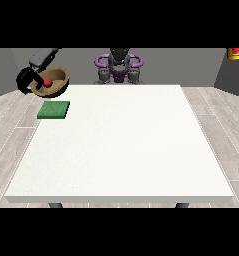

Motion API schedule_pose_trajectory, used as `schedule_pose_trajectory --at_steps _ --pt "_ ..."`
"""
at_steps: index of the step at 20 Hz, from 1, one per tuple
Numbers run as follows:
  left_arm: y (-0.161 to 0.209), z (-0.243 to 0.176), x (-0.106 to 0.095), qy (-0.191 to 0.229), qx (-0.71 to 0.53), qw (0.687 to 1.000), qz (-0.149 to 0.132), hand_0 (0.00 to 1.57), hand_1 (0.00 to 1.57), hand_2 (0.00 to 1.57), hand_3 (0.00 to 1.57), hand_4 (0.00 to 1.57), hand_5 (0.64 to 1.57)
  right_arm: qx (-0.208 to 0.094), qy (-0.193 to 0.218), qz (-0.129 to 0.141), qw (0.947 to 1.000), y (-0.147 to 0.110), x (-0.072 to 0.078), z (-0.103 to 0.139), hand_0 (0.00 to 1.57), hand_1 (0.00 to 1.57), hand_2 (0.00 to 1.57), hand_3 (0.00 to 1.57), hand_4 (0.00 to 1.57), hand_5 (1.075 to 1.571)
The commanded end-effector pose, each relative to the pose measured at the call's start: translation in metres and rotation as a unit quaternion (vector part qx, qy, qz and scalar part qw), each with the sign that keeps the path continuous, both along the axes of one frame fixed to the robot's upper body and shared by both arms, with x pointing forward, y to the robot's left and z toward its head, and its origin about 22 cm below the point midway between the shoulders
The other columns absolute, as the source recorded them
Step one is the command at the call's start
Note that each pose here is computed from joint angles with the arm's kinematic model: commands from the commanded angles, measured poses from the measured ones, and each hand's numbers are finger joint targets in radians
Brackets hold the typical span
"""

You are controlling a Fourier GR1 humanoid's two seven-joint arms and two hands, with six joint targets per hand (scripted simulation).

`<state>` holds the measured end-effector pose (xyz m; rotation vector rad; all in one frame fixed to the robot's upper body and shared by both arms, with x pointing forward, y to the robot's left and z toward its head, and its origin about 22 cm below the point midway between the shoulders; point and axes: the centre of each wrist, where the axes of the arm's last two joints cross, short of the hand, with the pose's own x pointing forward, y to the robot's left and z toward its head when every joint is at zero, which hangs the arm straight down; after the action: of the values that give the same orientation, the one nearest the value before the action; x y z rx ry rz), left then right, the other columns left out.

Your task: Pick the cup and pour the ball into the bowl, then pick the bowl and place it on the pad

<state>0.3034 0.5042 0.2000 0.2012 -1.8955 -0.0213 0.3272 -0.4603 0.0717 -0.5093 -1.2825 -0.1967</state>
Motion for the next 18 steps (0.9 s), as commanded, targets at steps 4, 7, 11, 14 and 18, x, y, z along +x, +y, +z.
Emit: schedule_pose_trajectory --at_steps 4,7,11,14,18 --pt "-0.018 -0.011 0.004 -0.024 0.001 1.000 -0.009 0.00 0.00 0.00 0.00 1.21 1.555 0.035 -0.023 -0.019 0.9990 -0.001 -0.004 -0.029 1.57 1.57 1.57 0.54 1.02 1.571" --pt "0.011 0.013 -0.009 -0.023 0.003 1.000 0.000 0.00 0.00 0.00 0.00 1.20 1.556 0.056 -0.016 -0.011 0.9983 -0.005 -0.001 -0.020 1.57 1.57 1.57 0.59 1.00 1.571" --pt "-0.010 0.012 0.003 -0.018 0.012 1.000 -0.007 0.00 0.00 0.00 0.00 1.19 1.562 0.075 0.001 -0.067 0.9949 -0.008 0.006 -0.013 1.57 1.57 1.57 1.01 0.53 1.568" --pt "0.012 0.027 -0.010 -0.025 0.009 1.000 0.003 0.00 0.00 0.00 0.00 1.19 1.563 0.026 -0.017 -0.073 0.9968 -0.026 -0.010 -0.012 1.57 1.57 1.57 1.09 0.00 1.550" --pt "0.019 0.015 -0.010 -0.019 0.002 1.000 0.019 0.00 0.00 0.00 0.00 1.19 1.561 0.033 -0.035 -0.084 0.9953 -0.015 0.004 0.000 1.51 1.51 1.41 0.82 0.00 1.552"
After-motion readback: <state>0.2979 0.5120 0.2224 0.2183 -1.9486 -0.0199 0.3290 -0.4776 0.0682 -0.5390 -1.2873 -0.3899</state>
